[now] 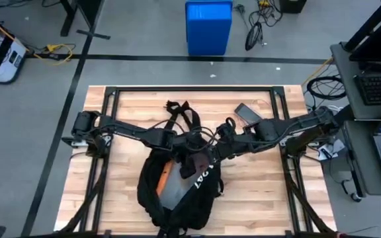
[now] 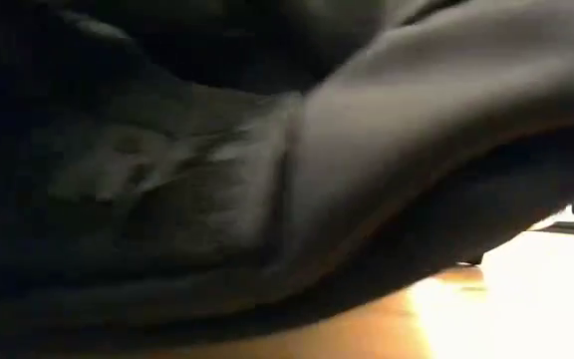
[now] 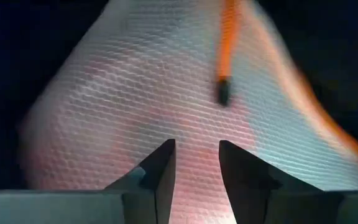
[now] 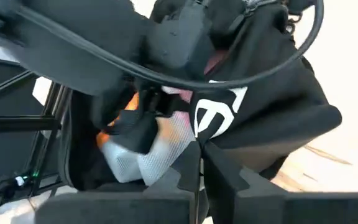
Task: Unpack backpack
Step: Put the orange zip bag into the black backpack, then put the pink cellphone into the black backpack
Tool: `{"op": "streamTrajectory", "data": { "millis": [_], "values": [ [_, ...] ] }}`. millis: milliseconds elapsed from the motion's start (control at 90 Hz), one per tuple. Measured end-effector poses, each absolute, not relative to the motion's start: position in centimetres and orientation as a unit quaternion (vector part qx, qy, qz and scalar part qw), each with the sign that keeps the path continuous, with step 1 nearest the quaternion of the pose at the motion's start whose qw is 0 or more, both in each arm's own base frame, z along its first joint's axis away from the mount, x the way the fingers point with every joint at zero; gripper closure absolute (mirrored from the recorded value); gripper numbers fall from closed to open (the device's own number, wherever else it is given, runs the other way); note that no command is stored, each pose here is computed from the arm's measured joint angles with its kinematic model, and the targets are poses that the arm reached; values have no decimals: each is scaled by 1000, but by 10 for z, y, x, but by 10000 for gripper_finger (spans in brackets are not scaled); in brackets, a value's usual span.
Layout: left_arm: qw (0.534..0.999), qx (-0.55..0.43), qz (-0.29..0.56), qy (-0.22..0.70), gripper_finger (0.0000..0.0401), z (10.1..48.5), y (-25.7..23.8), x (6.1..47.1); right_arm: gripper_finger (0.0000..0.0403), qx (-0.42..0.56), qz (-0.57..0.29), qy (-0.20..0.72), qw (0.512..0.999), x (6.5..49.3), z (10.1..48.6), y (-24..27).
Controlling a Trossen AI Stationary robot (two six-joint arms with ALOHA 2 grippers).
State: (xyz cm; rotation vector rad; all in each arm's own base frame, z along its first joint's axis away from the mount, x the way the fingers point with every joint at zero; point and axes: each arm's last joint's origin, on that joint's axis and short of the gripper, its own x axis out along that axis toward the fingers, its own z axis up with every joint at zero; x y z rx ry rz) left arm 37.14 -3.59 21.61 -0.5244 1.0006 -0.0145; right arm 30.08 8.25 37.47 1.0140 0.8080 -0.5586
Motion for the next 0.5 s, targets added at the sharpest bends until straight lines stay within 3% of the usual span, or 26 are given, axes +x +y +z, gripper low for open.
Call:
{"op": "streamTrajectory", "data": {
  "millis": [289, 500],
  "values": [
    [829, -303, -32, 469, 289, 259, -16, 344, 403, 460, -251, 373, 766, 300, 376, 82],
    [822, -287, 9, 492, 289, 276, -12, 317, 403, 453, -247, 375, 770, 300, 376, 82]
  ]
}}
